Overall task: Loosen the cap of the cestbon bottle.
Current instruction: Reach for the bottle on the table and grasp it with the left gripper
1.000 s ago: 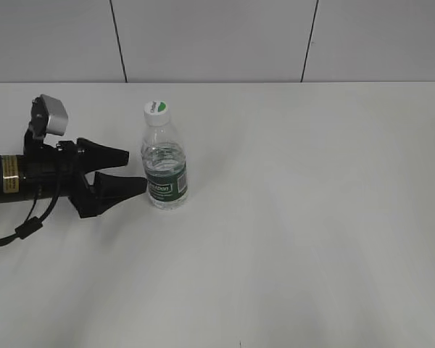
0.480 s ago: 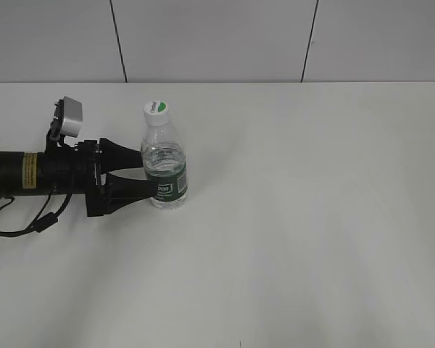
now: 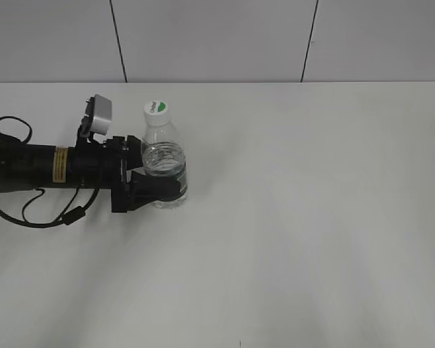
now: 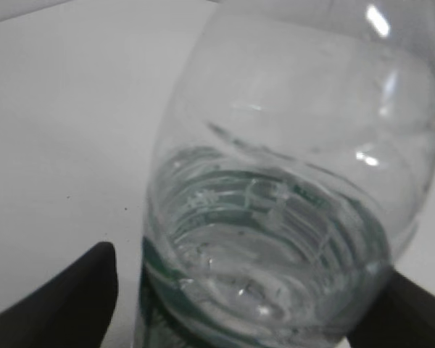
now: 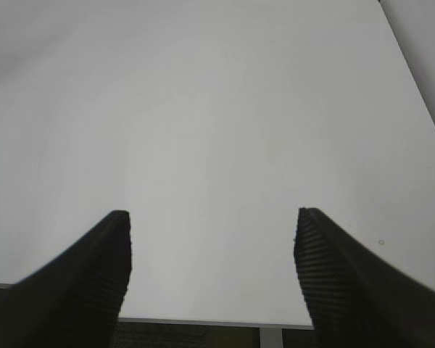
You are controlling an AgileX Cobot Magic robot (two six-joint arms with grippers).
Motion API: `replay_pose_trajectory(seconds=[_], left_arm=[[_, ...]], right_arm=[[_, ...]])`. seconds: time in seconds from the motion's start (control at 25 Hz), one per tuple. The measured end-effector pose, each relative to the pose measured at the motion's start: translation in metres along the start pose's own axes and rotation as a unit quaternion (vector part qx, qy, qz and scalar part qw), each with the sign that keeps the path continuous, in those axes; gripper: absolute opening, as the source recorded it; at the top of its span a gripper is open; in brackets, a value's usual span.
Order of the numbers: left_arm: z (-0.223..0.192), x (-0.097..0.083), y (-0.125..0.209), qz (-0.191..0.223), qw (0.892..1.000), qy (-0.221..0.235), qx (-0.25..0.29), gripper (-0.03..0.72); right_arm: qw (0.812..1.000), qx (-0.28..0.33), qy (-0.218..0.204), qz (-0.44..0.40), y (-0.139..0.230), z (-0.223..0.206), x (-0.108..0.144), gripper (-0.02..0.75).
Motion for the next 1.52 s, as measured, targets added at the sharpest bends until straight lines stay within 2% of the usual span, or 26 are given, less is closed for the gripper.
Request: replay_pose_trajectory(seconds=[0.24,0.84,1.36,1.52], left_arm=[[-0.012,-0.003,0.003,-0.002,1.000,0.015,0.008,0.554],[-0.012,-0.003,0.003,-0.002,1.000,0.015,0.008,0.550],[-0.014,-0.002,0.001,0.001,1.000,0.007,0.001,0.426],[-0.014,-0.002,0.001,0.000,1.000,0.008,0.003,0.426]], right_arm=[[1.000,0.000,0.000,-0.001,0.000,0.000,0.000,0.536],[1.000,0.000,0.000,-0.002,0.000,0.000,0.000,0.536],[1.000,0.000,0.000,-0.002,0.000,0.000,0.000,0.536],[1.000,0.000,0.000,-0.002,0.000,0.000,0.000,0.536]])
Point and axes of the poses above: a point on each arm's last joint axis where the gripper is mounted, z pointing back along that axis away from the gripper, x along the wrist's bending axis when the last joint is at zero, y = z × x, the point moved 4 cm from there along -z, pointing out along that axis toward the gripper, and after that the axes turned 15 degrees about z, right-handed, at the moved point
